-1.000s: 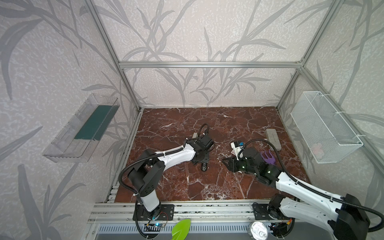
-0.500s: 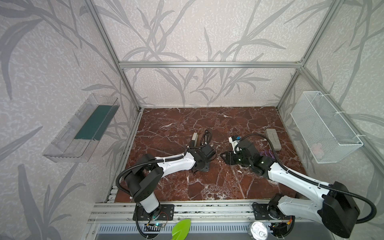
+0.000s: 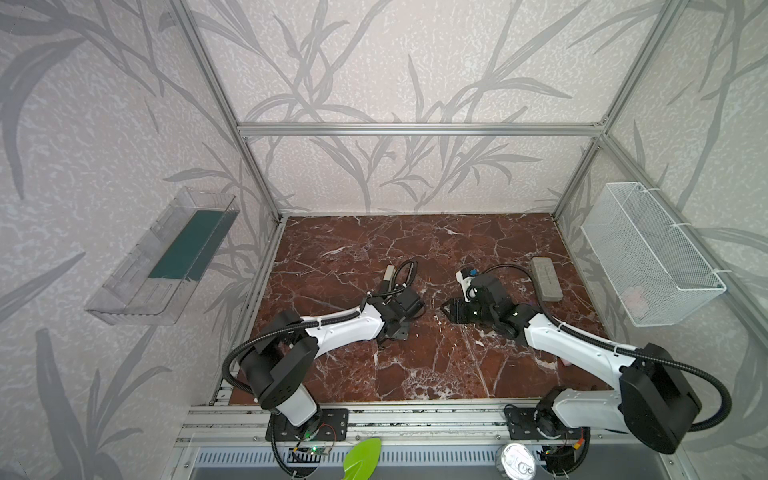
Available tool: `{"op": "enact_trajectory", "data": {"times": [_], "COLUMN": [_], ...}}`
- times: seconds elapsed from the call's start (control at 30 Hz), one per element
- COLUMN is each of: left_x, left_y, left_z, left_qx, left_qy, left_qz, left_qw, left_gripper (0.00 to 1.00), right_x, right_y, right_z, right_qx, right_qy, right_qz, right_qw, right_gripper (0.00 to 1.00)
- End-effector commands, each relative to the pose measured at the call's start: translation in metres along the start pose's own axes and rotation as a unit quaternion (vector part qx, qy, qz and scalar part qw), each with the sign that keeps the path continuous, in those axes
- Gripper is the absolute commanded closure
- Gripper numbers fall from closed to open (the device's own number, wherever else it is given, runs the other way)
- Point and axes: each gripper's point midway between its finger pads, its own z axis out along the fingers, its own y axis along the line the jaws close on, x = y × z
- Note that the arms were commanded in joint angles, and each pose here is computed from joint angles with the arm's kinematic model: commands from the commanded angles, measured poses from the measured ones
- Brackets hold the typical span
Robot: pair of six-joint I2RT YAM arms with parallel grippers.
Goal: Load the staples into the stapler
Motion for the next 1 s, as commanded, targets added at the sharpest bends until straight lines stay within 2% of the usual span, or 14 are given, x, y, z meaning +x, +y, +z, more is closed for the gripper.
{"op": "enact_trajectory", "data": {"times": [0.0,0.1,0.17,0.43,0.67,0.97], "left_x": [-0.029,-0.057,-0.079,-0.140,-0.162,-0.160], "left_y": [-0.001,-0.009,-0.014,-0.018,-0.028,-0.026], "left_z": [-0.028,-0.040,-0.040,0.001,0.034,0.081], "left_qx": [0.004,0.024,0.042,0.040,0.033,0.018], "left_qy": [-0.043,-0.080,-0.099,-0.072,-0.053,-0.010], "left_qz": [0.014,0.013,0.005,0.008,0.032,0.046], "left_qw": [0.999,0.996,0.994,0.997,0.998,0.999], "left_gripper": [0.58,0.54,0.47,0.46,0.46,0.46], "right_x": [-0.019,-0.020,-0.020,-0.012,-0.010,-0.011], "right_y": [0.010,0.006,0.003,-0.006,-0.012,-0.014], "right_z": [-0.008,-0.013,-0.017,-0.028,-0.040,-0.046], "right_qx": [-0.017,-0.016,-0.016,-0.013,-0.009,-0.008], "right_qy": [-0.023,-0.028,-0.033,-0.037,-0.044,-0.046], "right_qz": [-0.004,0.000,0.004,0.012,0.013,0.014], "right_qw": [1.000,0.999,0.999,0.999,0.999,0.999], "right_gripper": [0.49,0.49,0.49,0.49,0.49,0.49]}}
